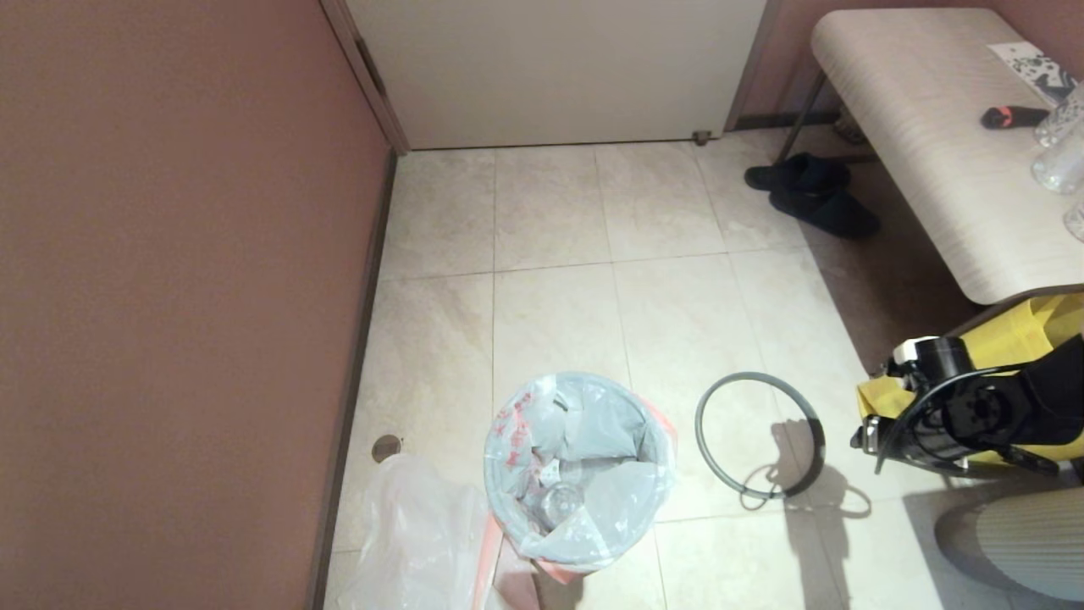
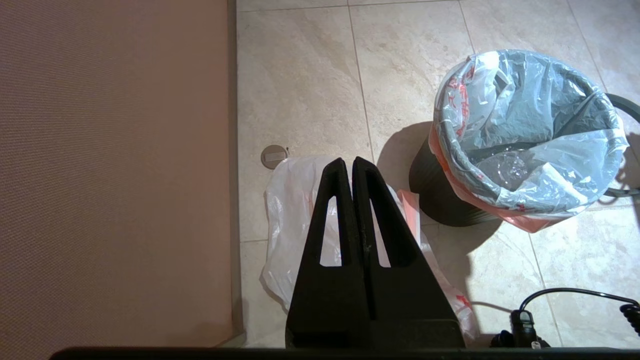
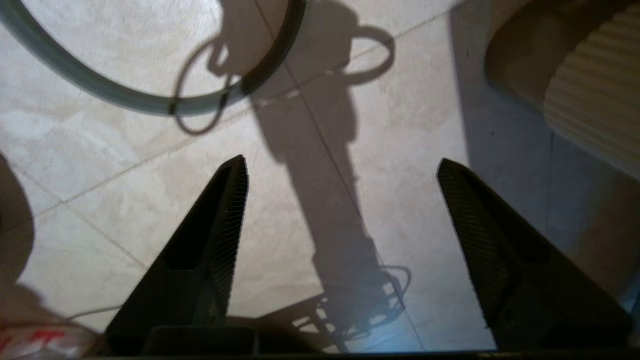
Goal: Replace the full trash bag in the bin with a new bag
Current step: Place the trash bag on the floor
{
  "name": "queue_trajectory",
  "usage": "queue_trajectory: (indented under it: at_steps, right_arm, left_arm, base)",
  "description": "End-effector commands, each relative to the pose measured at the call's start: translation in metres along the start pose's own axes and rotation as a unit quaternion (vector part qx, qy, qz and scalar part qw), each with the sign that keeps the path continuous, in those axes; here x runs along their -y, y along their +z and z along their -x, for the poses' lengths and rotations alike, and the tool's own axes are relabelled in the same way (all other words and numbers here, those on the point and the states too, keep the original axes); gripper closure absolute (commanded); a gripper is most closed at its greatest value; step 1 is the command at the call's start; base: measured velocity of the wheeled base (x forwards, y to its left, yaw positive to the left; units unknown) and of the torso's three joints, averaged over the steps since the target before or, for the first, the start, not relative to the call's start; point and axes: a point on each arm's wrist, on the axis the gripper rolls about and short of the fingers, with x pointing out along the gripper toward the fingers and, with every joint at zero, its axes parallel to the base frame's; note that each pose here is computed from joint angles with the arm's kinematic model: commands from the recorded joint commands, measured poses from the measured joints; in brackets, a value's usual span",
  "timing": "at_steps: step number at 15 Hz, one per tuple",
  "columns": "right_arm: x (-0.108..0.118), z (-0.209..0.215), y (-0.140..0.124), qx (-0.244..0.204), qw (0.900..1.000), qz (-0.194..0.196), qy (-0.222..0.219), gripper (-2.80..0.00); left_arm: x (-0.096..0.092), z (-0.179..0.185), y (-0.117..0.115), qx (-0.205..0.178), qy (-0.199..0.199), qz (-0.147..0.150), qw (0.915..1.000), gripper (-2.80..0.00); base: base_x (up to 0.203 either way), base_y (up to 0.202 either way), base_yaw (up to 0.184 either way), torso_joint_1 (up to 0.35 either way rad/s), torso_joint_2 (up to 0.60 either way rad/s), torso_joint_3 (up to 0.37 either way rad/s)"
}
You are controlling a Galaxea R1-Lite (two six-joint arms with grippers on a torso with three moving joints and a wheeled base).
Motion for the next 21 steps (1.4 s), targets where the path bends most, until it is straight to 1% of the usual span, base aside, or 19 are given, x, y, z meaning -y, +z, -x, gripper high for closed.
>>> queue_trajectory:
  at_steps: [1,3,5,7,8,9,11,12,14,15,16,18,19,20,21]
  right_arm:
    - [0.008,0.068,-0.015,0.029,0.999,0.004,0.013,0.0]
    - [0.008,0.086,-0.035,0.018,1.0,0.012,0.022,0.0]
    - [0.002,0.091,-0.044,0.008,0.999,0.023,0.043,0.0]
    - [-0.01,0.094,-0.049,-0.004,0.996,0.012,0.089,0.0]
    - [-0.016,0.095,-0.051,-0.012,0.994,0.009,0.111,0.0]
    - [-0.023,0.096,-0.054,-0.022,0.99,0.016,0.139,0.0]
    - [-0.037,0.097,-0.057,-0.044,0.978,0.03,0.2,0.0]
    - [-0.043,0.093,-0.055,-0.049,0.974,0.035,0.217,0.0]
    - [-0.055,0.08,-0.05,-0.058,0.971,0.046,0.225,0.0]
    - [-0.063,0.071,-0.049,-0.063,0.969,0.061,0.229,0.0]
    - [-0.074,0.065,-0.05,-0.064,0.965,0.085,0.239,0.0]
    - [-0.103,0.061,-0.057,-0.066,0.952,0.14,0.262,0.0]
    - [-0.112,0.061,-0.061,-0.062,0.945,0.168,0.275,0.0]
    - [-0.119,0.064,-0.061,-0.055,0.935,0.185,0.299,-2.8]
    - [-0.128,0.067,-0.061,-0.054,0.922,0.192,0.331,-2.8]
  left_arm:
    - [0.0,0.0,0.0,0.0,0.0,0.0,1.0,0.0]
    - [0.0,0.0,0.0,-0.001,0.0,0.0,1.0,0.0]
    - [0.0,0.0,0.0,0.0,0.0,0.0,1.0,0.0]
    - [0.0,0.0,0.0,0.0,0.0,0.0,1.0,0.0]
    - [0.0,0.0,0.0,0.0,0.0,0.0,1.0,0.0]
    - [0.0,0.0,0.0,0.0,0.0,0.0,1.0,0.0]
    - [0.0,0.0,0.0,0.0,0.0,0.0,1.0,0.0]
    - [0.0,0.0,0.0,0.0,0.0,0.0,1.0,0.0]
    - [0.0,0.0,0.0,0.0,0.0,0.0,1.0,0.0]
    - [0.0,0.0,0.0,0.0,0.0,0.0,1.0,0.0]
    - [0.0,0.0,0.0,0.0,0.0,0.0,1.0,0.0]
    - [0.0,0.0,0.0,0.0,0.0,0.0,1.0,0.0]
    - [0.0,0.0,0.0,0.0,0.0,0.0,1.0,0.0]
    - [0.0,0.0,0.0,-0.001,0.0,0.0,1.0,0.0]
    - [0.0,0.0,0.0,0.0,0.0,0.0,1.0,0.0]
  base:
    - [0.0,0.0,0.0,0.0,0.0,0.0]
    - [0.0,0.0,0.0,0.0,0.0,0.0]
    - [0.0,0.0,0.0,0.0,0.0,0.0]
    - [0.0,0.0,0.0,0.0,0.0,0.0]
    - [0.0,0.0,0.0,0.0,0.0,0.0]
    - [0.0,0.0,0.0,0.0,0.0,0.0]
    - [0.0,0.0,0.0,0.0,0.0,0.0]
    - [0.0,0.0,0.0,0.0,0.0,0.0]
    - [0.0,0.0,0.0,0.0,0.0,0.0]
    - [0.0,0.0,0.0,0.0,0.0,0.0]
    - [0.0,0.0,0.0,0.0,0.0,0.0]
    - [0.0,0.0,0.0,0.0,0.0,0.0]
    - [0.0,0.0,0.0,0.0,0.0,0.0]
    - [0.0,0.0,0.0,0.0,0.0,0.0]
    - [0.0,0.0,0.0,0.0,0.0,0.0]
